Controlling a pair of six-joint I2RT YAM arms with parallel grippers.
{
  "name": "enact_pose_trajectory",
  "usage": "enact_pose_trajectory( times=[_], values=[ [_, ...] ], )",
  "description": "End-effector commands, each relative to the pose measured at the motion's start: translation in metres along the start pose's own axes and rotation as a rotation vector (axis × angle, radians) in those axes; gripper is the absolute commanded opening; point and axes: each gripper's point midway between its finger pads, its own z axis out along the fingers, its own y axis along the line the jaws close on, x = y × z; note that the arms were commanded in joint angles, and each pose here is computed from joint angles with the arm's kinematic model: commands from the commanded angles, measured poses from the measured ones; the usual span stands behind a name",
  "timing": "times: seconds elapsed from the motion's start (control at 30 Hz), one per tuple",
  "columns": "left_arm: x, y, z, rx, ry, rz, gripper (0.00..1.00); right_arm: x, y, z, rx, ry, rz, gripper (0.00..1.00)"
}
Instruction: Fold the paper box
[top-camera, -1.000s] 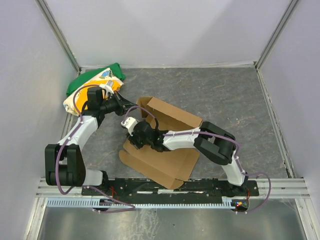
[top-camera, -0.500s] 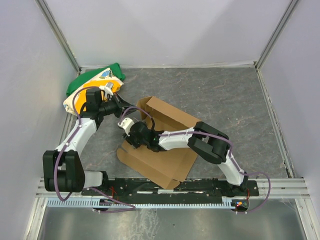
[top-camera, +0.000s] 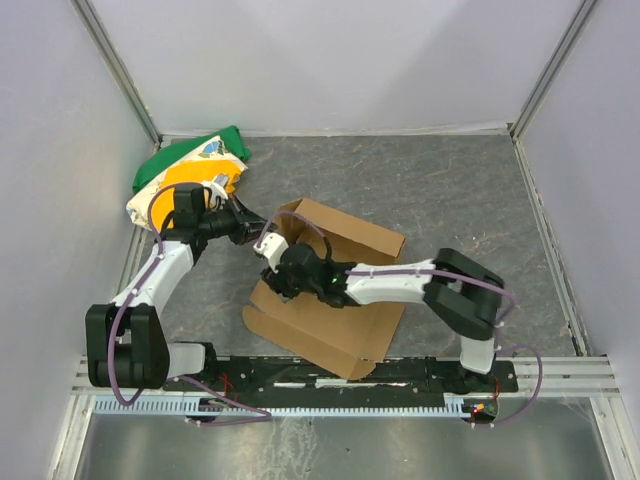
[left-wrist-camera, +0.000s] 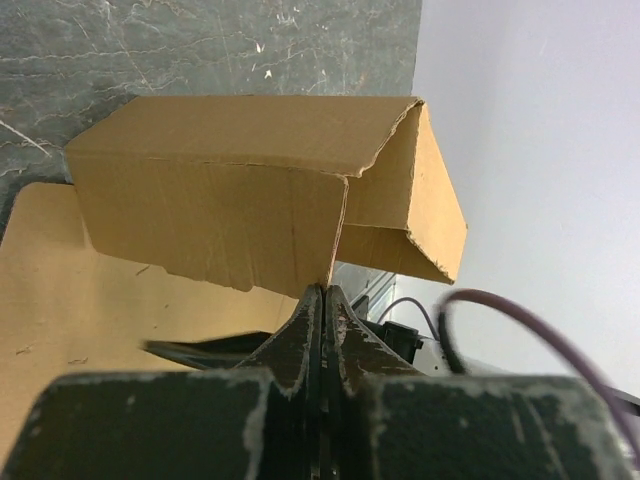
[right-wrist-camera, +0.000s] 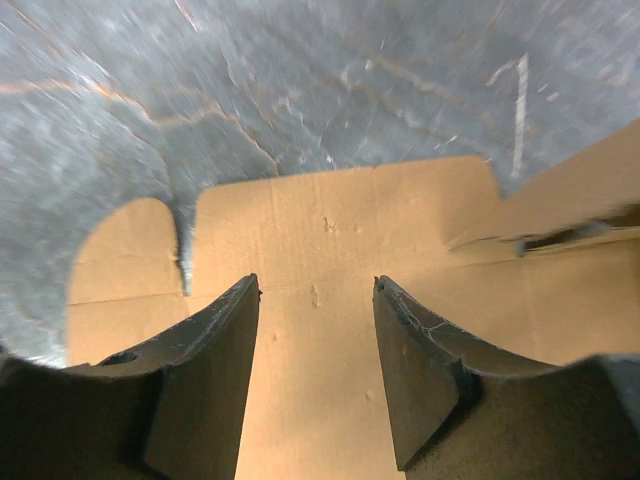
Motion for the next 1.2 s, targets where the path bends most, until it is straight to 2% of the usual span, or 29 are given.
enact_pose_trajectory(
  times=[0.0,0.13,0.3,0.4,0.5,0.7,0.93,1.17],
  values=[
    [0.009,-0.004,-0.004,0.023,0.025,0.010,0.03,-0.072,0.000,-0.057,0.001,-0.163,0.043,0.58],
    [0.009,-0.004,-0.004,0.023,0.026,0.006,0.03,-0.088,-0.020,-0.095,0.096,-0.163,0.061,0.58],
    [0.008,-0.011,-0.007,0.036,0.016,0.010,0.03,-0.103,-0.110,-0.157,0.551,-0.222,0.113,0.58],
    [0.009,-0.012,-0.008,0.040,0.019,0.007,0.03,-0.095,-0.166,-0.178,0.750,-0.164,0.208,0.58],
    [0.010,-0.013,-0.008,0.045,0.024,0.007,0.03,-0.078,-0.204,-0.183,0.839,-0.075,0.281,0.59],
    [0.010,-0.015,-0.009,0.046,0.023,0.006,0.03,-0.098,-0.227,-0.185,0.807,-0.151,0.372,0.58],
    [0.011,-0.019,-0.010,0.052,0.022,0.010,0.03,-0.078,-0.214,-0.152,0.654,0.061,0.384,0.56],
    [0.015,-0.015,-0.010,0.045,0.025,0.007,0.07,-0.062,-0.203,-0.149,0.610,0.062,0.436,0.55]
  ],
)
